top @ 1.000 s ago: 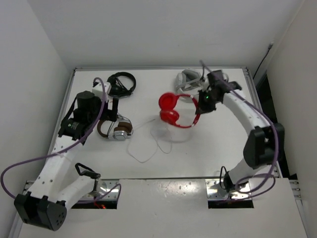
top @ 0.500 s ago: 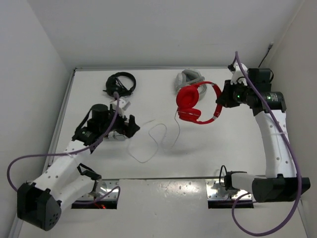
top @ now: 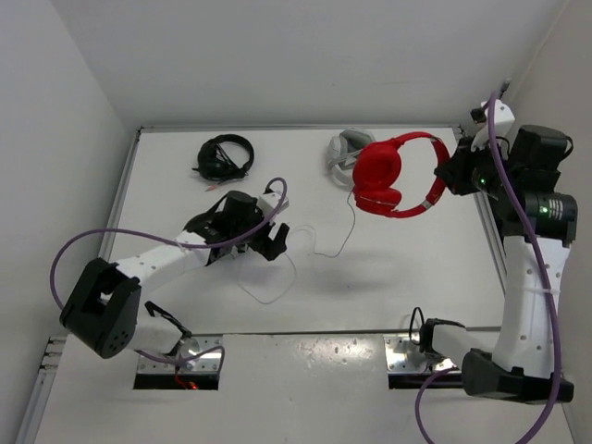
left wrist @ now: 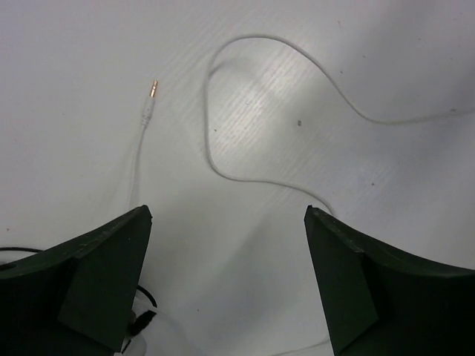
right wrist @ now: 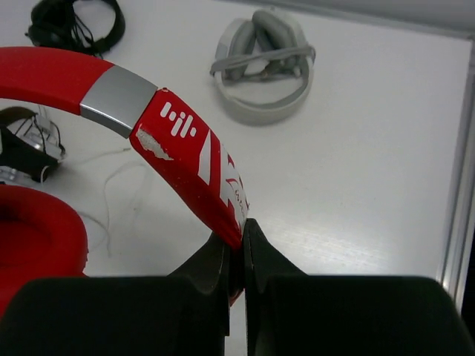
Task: Wrap the headphones
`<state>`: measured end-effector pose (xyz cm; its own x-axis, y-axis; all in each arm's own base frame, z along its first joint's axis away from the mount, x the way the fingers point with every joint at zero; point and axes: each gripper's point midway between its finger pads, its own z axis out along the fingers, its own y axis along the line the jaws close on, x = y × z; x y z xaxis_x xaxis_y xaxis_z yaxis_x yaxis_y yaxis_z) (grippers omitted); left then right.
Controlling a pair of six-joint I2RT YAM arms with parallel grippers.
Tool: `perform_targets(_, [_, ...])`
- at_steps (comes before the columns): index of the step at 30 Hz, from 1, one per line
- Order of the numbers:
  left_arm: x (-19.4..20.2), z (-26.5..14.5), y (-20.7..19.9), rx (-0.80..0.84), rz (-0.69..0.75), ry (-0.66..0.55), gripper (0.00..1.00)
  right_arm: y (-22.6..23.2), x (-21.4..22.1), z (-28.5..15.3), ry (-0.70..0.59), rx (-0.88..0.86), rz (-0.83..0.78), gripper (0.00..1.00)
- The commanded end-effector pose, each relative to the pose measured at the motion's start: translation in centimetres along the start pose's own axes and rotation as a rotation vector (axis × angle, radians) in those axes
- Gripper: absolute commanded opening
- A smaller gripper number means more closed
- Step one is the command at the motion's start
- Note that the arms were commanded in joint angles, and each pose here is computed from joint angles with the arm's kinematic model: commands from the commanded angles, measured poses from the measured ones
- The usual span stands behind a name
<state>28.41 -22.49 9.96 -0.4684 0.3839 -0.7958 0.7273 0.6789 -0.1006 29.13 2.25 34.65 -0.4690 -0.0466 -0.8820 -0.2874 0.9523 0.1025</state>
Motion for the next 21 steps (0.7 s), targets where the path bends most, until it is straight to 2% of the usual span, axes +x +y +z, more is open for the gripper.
perform_targets(1, [-3.2,1.4,1.7,-0.077,0.044,-0.076,0.9,1.8,-4.2,-2.3,-0.16,-0.044,-0.068,0.0])
perform_targets(5, [-3.7,3.5,1.6,-0.053,0.025,-0.064,0.87,2.0,-4.2,-2.2,-0.156,-0.04,-0.065,0.0])
perform_targets(13, [-2.0,6.6,-0.4,0.086,0.074,-0.004,0.78,2.3,-5.3,-2.7,-0.18,-0.04,-0.073,0.0])
perform_targets(21, [-1.7,8.5,-1.6,0.144,0.079,0.018,0.75,2.4,-5.9,-3.2,-0.198,-0.04,-0.061,0.0])
